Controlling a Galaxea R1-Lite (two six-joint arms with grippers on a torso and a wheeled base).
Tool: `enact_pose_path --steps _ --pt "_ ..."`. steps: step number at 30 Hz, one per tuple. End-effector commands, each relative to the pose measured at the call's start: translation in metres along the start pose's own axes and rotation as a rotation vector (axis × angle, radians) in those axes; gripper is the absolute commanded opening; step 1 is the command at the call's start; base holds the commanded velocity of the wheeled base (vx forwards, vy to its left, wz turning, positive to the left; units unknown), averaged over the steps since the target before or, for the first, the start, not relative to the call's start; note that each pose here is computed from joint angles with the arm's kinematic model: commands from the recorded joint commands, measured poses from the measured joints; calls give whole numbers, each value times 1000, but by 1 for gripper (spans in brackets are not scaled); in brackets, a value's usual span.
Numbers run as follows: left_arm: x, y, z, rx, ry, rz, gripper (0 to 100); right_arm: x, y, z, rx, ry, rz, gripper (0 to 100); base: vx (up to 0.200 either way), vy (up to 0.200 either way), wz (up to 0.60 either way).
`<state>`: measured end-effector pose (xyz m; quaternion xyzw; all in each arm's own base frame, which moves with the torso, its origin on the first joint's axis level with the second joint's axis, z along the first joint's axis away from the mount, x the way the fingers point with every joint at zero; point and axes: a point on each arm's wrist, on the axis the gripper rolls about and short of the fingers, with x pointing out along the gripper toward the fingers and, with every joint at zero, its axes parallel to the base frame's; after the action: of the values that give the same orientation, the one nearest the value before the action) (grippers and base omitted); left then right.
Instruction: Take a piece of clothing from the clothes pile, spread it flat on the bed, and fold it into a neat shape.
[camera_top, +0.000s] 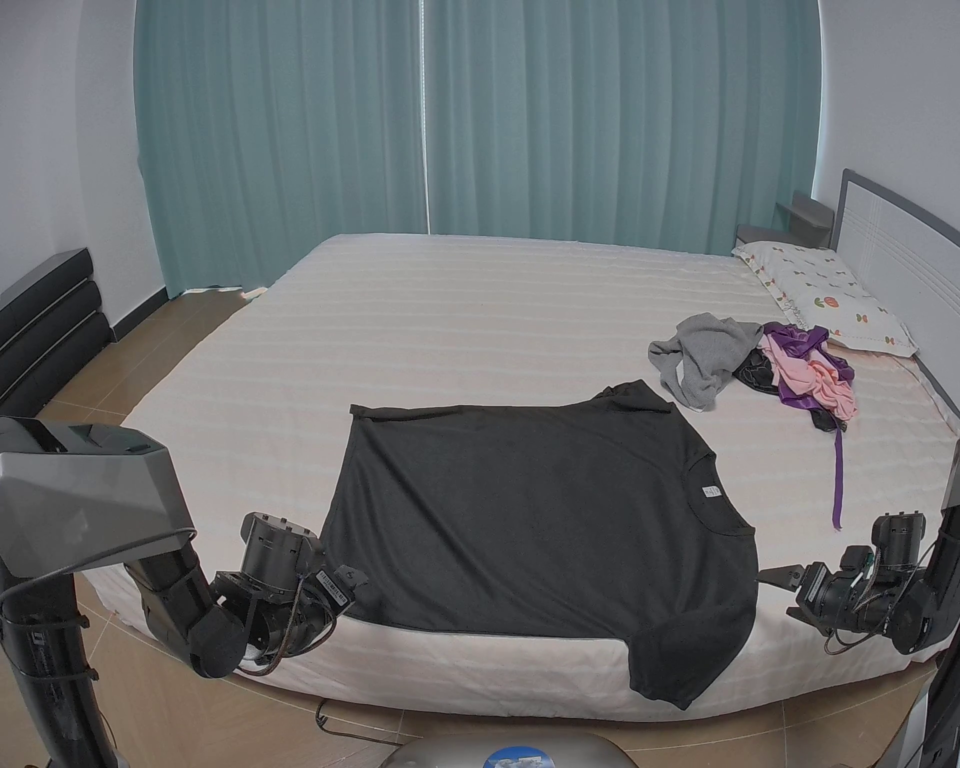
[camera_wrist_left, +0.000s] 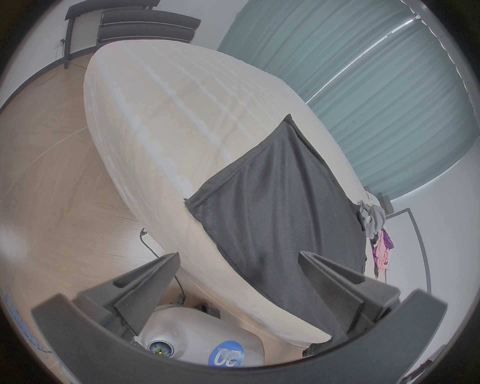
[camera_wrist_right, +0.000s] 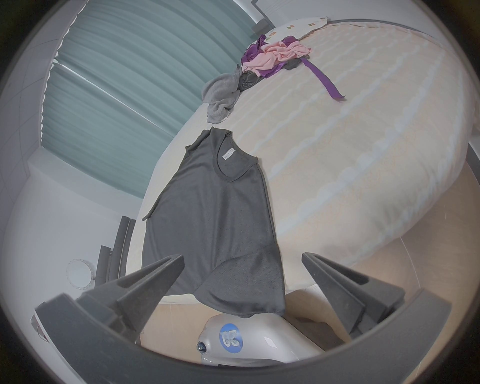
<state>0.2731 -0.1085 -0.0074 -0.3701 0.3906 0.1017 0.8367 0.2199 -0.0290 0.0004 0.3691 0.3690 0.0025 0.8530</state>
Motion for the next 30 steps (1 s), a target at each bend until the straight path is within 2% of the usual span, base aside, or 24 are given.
enact_pose_path --steps 1,5,16,17,25,30 --pt "9 6 7 -13 -12 27 100 3 -2 -1 6 9 -10 100 0 0 0" --pt "20 11 18 -42 -36 43 100 2 -2 -1 4 4 -7 100 0 0 0" --pt "32 14 22 -41 -41 60 100 5 -4 -3 -7 -17 9 100 0 0 0" --pt "33 14 22 -40 -42 61 0 5 -5 -3 -11 -21 11 100 0 0 0" --pt "31 20 20 -31 -35 86 0 5 -6 -6 -16 -29 16 100 0 0 0" --pt "29 25 18 4 -74 135 0 5 -6 -6 -16 -30 17 100 0 0 0"
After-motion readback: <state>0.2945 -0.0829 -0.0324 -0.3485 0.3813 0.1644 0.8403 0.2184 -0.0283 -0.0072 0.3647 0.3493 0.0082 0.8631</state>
